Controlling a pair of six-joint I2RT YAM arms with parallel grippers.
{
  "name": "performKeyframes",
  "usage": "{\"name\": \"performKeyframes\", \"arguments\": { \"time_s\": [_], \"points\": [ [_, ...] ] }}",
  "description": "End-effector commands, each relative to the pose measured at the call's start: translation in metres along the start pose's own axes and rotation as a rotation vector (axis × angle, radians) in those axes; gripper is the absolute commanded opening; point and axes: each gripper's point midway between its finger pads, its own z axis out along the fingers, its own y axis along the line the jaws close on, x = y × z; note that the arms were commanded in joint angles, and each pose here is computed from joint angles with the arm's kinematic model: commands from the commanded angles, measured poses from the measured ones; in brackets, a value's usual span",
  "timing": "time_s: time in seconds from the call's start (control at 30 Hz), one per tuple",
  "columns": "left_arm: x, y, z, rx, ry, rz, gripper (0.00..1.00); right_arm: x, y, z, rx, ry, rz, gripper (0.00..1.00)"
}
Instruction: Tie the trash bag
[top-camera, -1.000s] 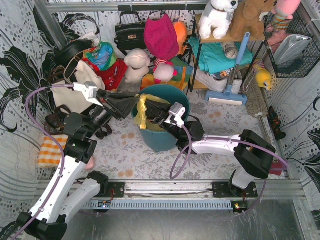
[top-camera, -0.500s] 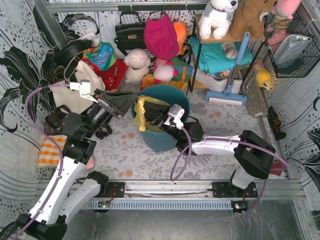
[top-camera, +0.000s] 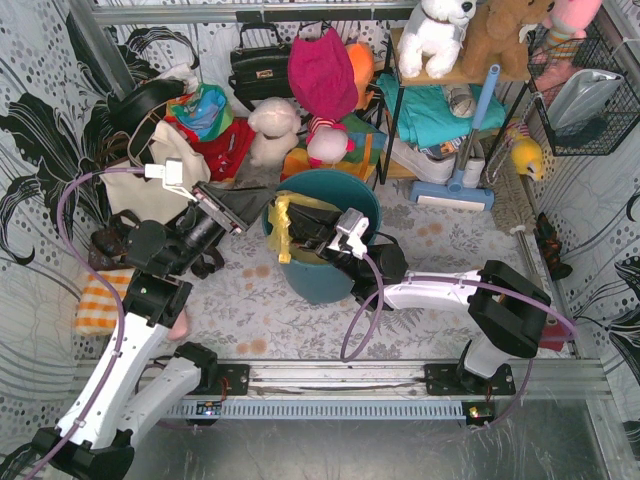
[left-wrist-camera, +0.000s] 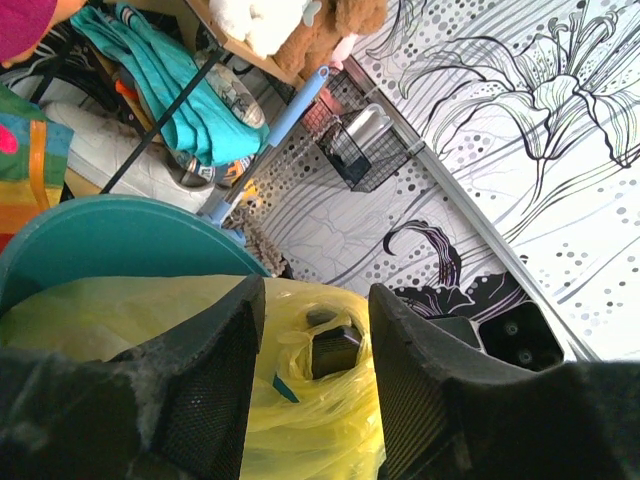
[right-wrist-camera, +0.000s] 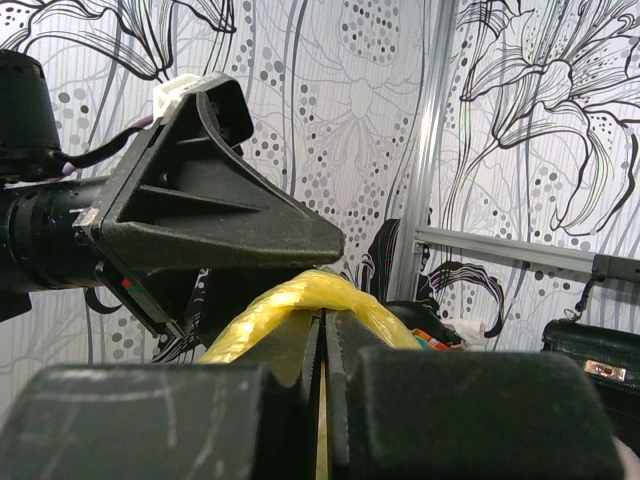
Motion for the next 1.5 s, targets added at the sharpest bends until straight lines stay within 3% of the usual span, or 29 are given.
{"name": "performKeyframes", "arguments": {
  "time_s": [0.0, 0.2, 0.5, 0.93, 1.2, 1.33, 1.47],
  "points": [
    [-0.003, -0.015, 0.001, 0.052, 0.011, -0.009, 0.55, -0.036, -0.001, 0.008, 0.000, -0.132, 0.020, 0.00],
    [-0.002, -0.008, 0.001, 0.019, 0.015, 0.000, 0.56, -0.037, -0.001, 0.009, 0.000, -0.135, 0.022, 0.00],
    [0.000, -0.011, -0.001, 0.029, 0.029, -0.002, 0.44, -0.037, -0.002, 0.009, 0.003, -0.134, 0.022, 0.00],
    [-0.004, -0.022, -0.003, 0.068, 0.014, 0.019, 0.00, -0.034, -0.002, 0.010, 0.008, -0.130, 0.026, 0.00],
    [-0.011, -0.031, -0.002, 0.104, -0.005, 0.056, 0.00, -0.037, -0.004, 0.003, 0.015, -0.122, 0.032, 0.01],
    [-0.018, -0.037, 0.001, 0.115, -0.012, 0.095, 0.00, -0.040, -0.006, -0.009, 0.028, -0.105, 0.046, 0.20],
    [-0.023, -0.043, 0.006, 0.133, -0.013, 0.119, 0.00, -0.046, -0.009, -0.022, 0.038, -0.080, 0.060, 0.23]
  ]
}}
